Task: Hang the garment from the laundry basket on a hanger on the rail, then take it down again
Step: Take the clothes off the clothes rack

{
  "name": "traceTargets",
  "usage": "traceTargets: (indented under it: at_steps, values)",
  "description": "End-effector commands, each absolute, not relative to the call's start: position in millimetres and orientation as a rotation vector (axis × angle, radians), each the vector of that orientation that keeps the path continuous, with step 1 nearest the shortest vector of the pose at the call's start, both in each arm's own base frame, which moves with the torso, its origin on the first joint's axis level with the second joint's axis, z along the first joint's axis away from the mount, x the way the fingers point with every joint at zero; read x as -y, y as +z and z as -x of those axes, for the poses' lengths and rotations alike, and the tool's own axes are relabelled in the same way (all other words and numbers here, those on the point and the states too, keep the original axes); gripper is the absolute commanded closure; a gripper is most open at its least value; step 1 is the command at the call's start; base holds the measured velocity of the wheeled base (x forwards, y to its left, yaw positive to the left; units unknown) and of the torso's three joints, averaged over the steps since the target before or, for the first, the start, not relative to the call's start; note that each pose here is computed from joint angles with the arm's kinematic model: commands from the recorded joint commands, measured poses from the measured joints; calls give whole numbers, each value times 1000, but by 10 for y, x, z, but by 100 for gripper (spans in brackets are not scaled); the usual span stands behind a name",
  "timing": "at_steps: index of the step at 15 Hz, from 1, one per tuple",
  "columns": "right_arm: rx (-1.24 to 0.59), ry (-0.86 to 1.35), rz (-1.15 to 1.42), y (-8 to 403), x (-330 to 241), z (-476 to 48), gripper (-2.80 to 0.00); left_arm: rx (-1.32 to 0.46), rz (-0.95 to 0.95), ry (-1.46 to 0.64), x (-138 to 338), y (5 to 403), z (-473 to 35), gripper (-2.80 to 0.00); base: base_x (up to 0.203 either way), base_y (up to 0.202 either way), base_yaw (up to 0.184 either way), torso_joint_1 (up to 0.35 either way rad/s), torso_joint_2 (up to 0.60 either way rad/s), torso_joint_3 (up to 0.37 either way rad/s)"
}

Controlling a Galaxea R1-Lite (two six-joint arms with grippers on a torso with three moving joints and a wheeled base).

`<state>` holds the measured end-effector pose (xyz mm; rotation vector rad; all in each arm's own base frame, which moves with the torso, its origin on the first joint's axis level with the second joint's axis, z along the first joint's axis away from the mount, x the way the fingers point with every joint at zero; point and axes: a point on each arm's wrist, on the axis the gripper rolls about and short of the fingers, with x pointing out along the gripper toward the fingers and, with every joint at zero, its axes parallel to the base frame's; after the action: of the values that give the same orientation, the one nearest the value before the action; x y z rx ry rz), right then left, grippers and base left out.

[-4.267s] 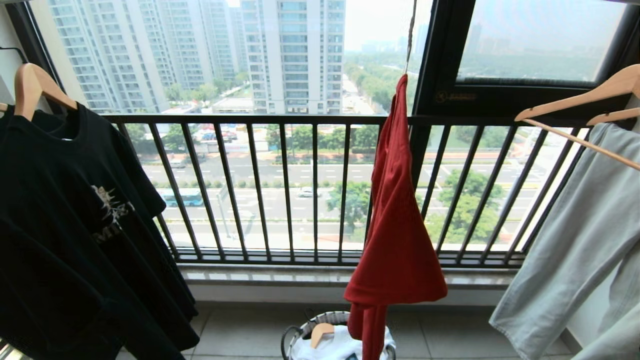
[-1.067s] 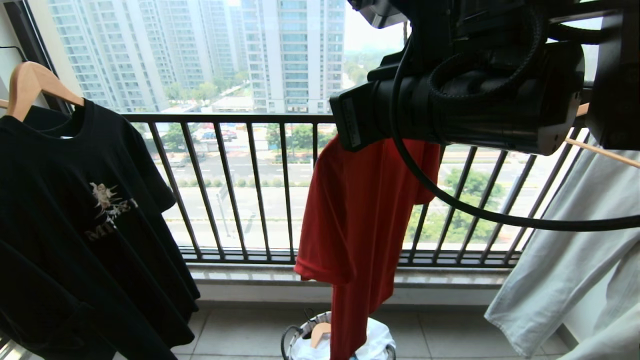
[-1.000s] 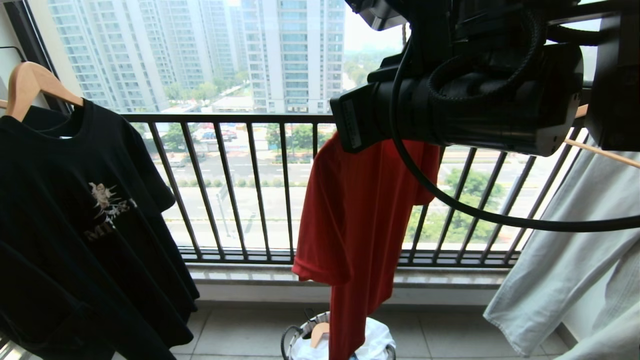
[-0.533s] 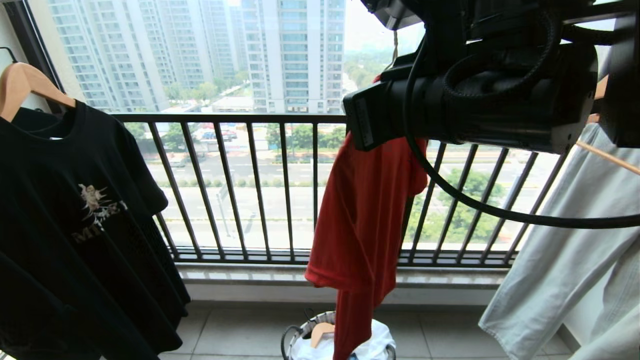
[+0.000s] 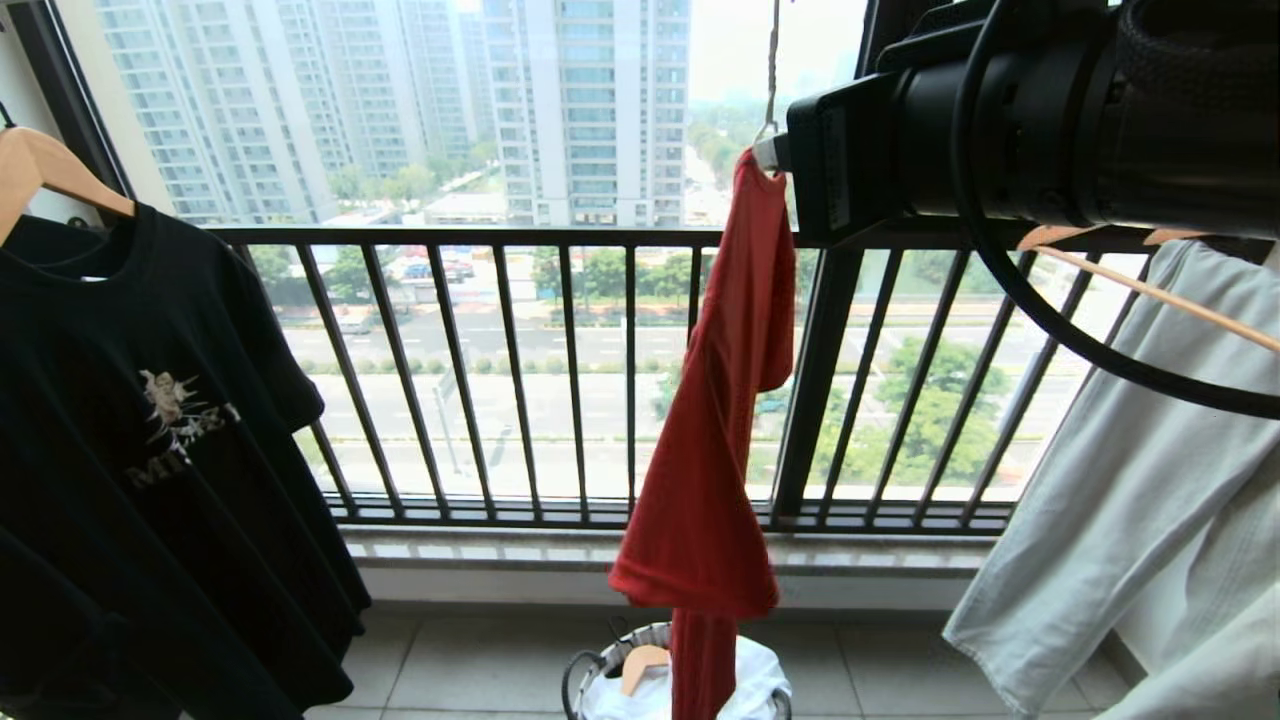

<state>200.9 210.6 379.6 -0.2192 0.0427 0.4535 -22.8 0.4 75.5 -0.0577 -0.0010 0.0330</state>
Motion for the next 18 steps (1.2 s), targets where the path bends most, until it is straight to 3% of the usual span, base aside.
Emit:
traceTargets:
  at_steps: [1, 8, 13, 18]
  values:
    - [-26, 439, 221, 3849, -2086, -1993, -280, -1, 58, 34, -4, 755, 227, 0, 0, 0, 0, 0, 0, 0]
    - [-24, 283, 299, 3784, -2241, -2537, -280, 0, 58, 34, -4, 755, 227, 0, 0, 0, 0, 0, 0, 0]
    - [5, 137, 379, 3669, -2027, -3071, -280, 1, 58, 34, -4, 757, 227, 0, 0, 0, 0, 0, 0, 0]
    - [64, 133, 366, 3748, -1925, -3150, -280, 0, 58, 34, -4, 755, 227, 0, 0, 0, 0, 0, 0, 0]
